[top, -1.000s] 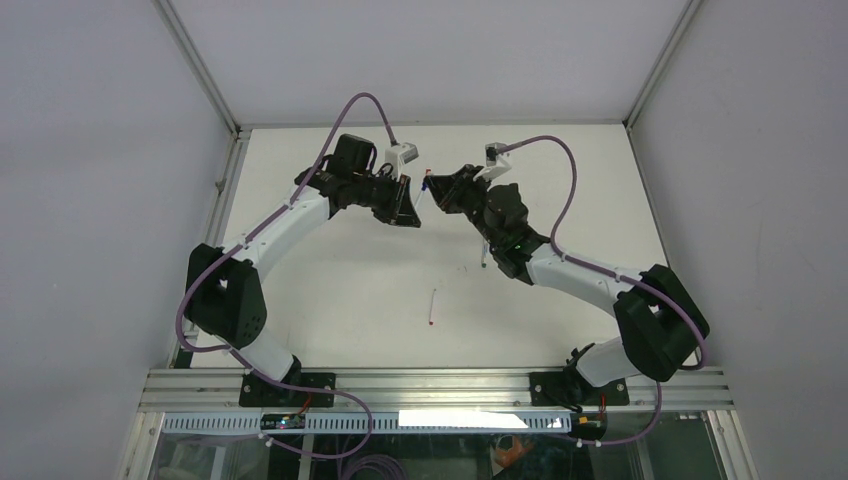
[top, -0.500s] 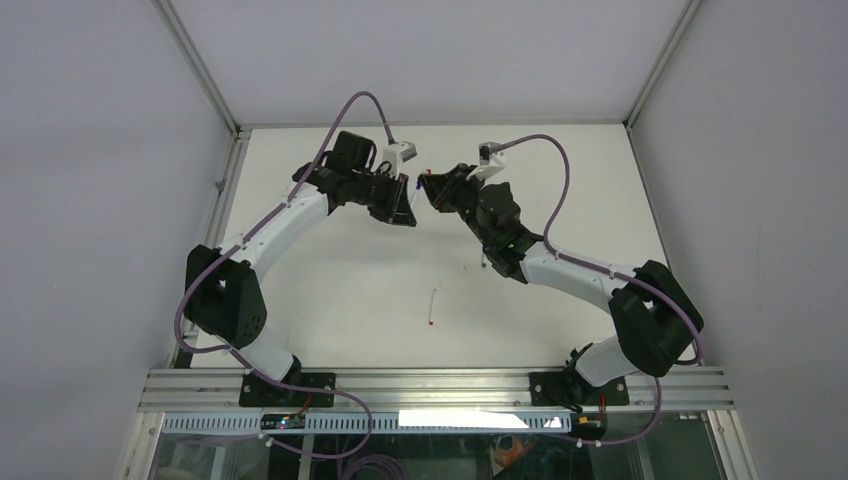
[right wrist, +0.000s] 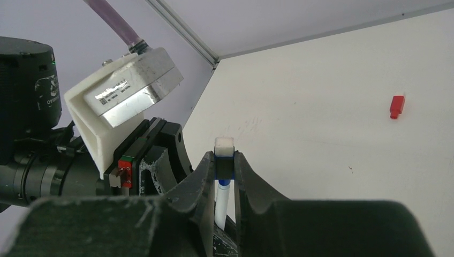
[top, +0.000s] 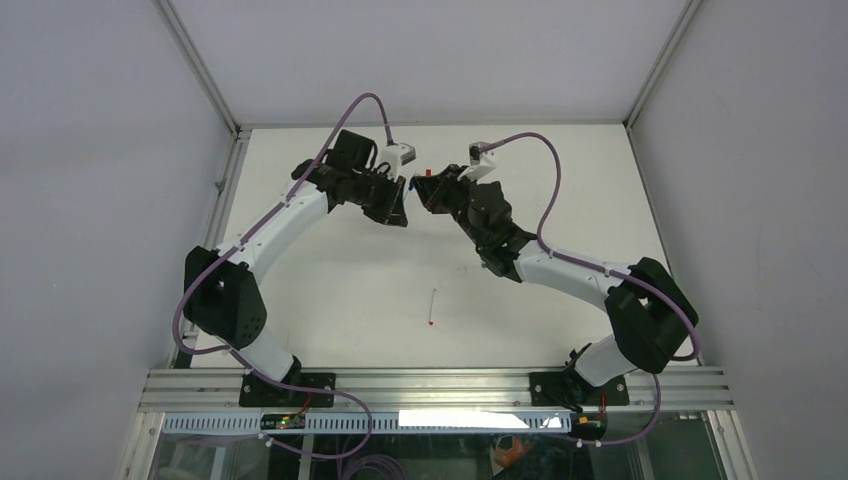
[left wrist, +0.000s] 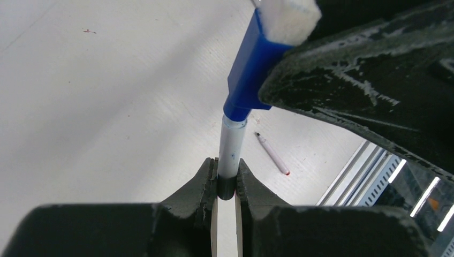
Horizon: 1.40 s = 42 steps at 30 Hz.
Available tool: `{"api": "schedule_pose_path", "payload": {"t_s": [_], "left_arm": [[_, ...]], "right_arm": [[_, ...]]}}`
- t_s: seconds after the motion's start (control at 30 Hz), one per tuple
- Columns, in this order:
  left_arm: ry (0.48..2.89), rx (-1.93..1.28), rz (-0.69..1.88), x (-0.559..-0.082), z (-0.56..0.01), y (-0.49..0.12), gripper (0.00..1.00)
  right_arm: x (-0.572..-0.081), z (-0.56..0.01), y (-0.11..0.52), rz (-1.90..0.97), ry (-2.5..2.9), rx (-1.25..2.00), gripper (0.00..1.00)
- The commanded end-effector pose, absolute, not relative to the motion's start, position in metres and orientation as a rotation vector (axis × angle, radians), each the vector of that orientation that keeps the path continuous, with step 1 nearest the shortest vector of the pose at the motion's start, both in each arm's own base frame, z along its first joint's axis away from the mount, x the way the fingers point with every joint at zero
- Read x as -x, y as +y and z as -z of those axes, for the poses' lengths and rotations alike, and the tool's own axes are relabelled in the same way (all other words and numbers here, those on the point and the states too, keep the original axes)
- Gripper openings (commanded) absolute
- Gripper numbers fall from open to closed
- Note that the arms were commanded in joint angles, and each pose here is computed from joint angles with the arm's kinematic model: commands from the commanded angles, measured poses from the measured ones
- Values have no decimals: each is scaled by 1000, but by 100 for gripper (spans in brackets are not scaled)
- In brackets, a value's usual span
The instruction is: Insert the pens into the pen caps
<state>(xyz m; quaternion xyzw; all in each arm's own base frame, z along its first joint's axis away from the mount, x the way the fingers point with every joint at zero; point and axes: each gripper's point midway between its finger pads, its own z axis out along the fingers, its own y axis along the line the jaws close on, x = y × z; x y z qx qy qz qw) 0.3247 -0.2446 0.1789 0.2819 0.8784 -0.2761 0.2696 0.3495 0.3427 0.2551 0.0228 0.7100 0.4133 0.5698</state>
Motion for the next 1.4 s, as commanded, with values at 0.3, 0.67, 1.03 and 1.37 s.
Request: {"api": "schedule_pose_path", "payload": {"t_s": [0.3, 0.67, 1.03, 1.37], "left_arm": [[1925, -769, 483, -385, -282, -234, 0], [1889, -849, 479, -375, -281, -235, 0], [1890, -980, 510, -346, -252, -232, 0], [1899, -1049, 563, -336, -237, -243, 0]], "right_arm": [[-265, -177, 389, -1062, 2015, 377, 0], [-259, -166, 393, -1067, 2063, 433, 0], [-286, -178, 362, -963, 2022, 400, 0], [-297, -193, 362, -1002, 1979, 356, 0]]}}
